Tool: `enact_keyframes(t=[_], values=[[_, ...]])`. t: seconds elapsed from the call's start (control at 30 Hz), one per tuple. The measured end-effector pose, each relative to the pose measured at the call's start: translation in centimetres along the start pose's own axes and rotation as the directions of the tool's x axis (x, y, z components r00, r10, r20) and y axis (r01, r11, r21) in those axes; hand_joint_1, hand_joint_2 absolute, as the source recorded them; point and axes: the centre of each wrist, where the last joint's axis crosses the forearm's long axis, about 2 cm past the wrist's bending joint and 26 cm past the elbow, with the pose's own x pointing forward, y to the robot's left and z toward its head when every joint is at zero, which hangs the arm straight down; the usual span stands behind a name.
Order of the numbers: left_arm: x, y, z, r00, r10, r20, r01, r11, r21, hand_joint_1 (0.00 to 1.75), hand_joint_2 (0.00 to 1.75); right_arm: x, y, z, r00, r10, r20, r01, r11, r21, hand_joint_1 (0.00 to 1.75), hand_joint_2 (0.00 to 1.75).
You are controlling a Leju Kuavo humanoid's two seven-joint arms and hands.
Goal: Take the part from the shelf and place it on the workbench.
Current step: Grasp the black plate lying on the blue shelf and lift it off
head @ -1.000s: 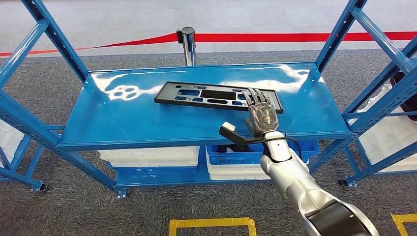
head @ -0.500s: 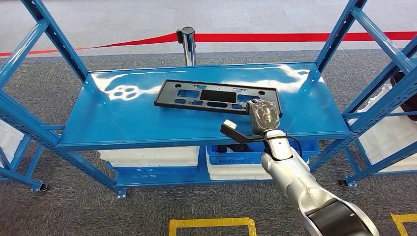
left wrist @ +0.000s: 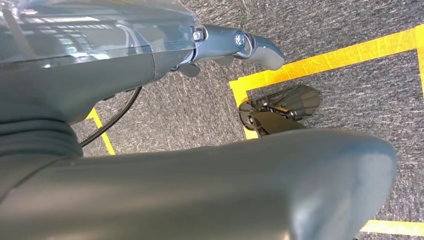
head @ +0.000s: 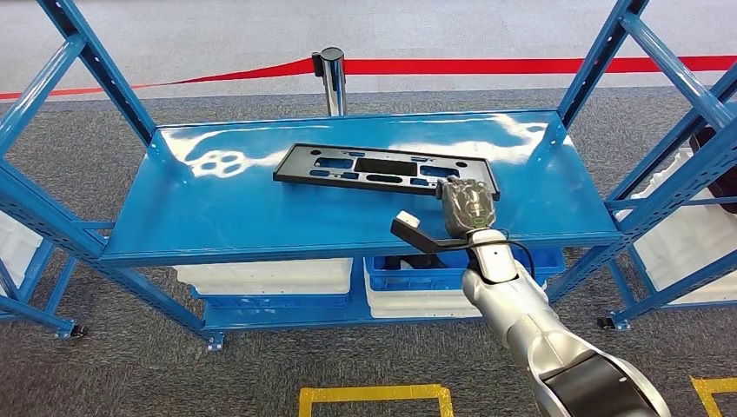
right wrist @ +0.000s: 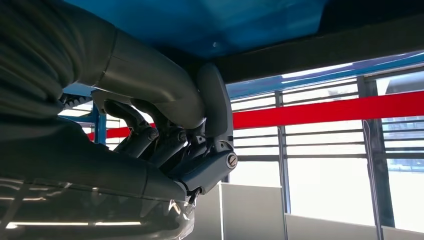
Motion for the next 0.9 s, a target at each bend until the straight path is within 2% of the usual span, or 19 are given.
enact_keyframes(t=[0.03, 0.07, 0.17, 0.2, 0.9], values=[[0.0, 0.0, 0.0, 1.0, 0.002, 0.0, -0.002, 1.0, 0.001, 0.0, 0.0, 0.0, 0.0, 0.0, 1.0, -0.005, -0.001, 0.005, 1.0, -0.003, 1.61, 1.75], [0.0, 0.0, 0.0, 1.0, 0.005, 0.0, -0.005, 1.0, 0.001, 0.0, 0.0, 0.0, -0.1, 0.0, 1.0, -0.009, -0.001, 0.009, 1.0, -0.006, 1.28, 1.75], [0.0, 0.1, 0.0, 1.0, 0.013, 0.001, -0.013, 1.0, 0.004, 0.0, 0.0, 0.2, -0.2, 0.1, 1.0, -0.018, 0.007, 0.018, 1.0, -0.017, 0.14, 1.75], [0.0, 0.1, 0.0, 1.0, 0.014, 0.001, -0.014, 1.0, 0.004, 0.0, 0.0, 0.3, -0.3, 0.1, 1.0, -0.019, 0.01, 0.02, 1.0, -0.021, 0.03, 1.75], [-0.1, 0.1, 0.0, 1.0, 0.011, 0.001, -0.011, 1.0, 0.005, 0.0, 0.0, 1.7, -1.4, 0.4, 0.998, -0.041, 0.048, 0.045, 0.996, -0.083, 0.0, 1.75]])
